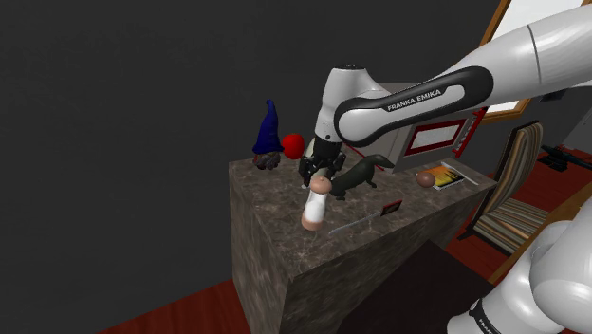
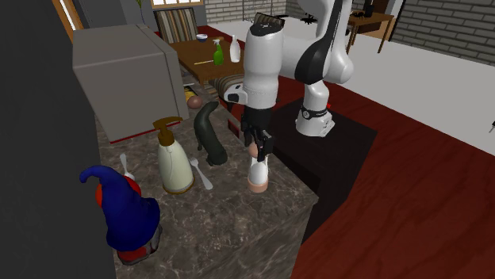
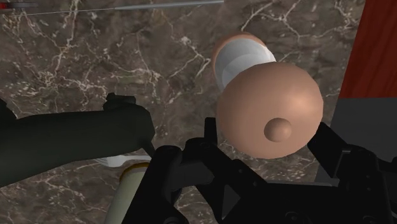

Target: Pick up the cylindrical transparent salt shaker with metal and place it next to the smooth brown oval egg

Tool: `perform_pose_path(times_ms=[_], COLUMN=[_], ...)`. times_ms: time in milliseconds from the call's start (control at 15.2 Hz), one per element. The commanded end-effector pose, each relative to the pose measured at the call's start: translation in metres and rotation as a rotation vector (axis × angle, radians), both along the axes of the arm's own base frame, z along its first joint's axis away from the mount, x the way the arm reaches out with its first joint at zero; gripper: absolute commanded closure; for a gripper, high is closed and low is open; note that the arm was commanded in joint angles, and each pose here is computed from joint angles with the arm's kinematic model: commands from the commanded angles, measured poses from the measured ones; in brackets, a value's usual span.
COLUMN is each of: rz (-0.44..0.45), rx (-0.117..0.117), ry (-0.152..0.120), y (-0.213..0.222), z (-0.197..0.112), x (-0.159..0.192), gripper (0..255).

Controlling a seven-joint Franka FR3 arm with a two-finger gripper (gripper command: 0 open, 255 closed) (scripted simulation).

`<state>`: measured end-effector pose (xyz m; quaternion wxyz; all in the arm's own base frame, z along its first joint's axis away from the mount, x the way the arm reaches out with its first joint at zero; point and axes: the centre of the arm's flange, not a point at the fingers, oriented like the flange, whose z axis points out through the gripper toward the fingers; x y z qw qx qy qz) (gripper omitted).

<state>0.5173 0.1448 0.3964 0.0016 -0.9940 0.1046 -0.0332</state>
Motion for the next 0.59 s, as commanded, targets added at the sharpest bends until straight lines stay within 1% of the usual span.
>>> perform_pose_path(times_ms=[0, 528], rz=[0.0, 0.0], rx=[0.0, 0.0], ry=[0.001, 0.001], y=[0.0, 0.0], z=[0.005, 0.047], x=[0.0, 0.0], gripper=[255, 255])
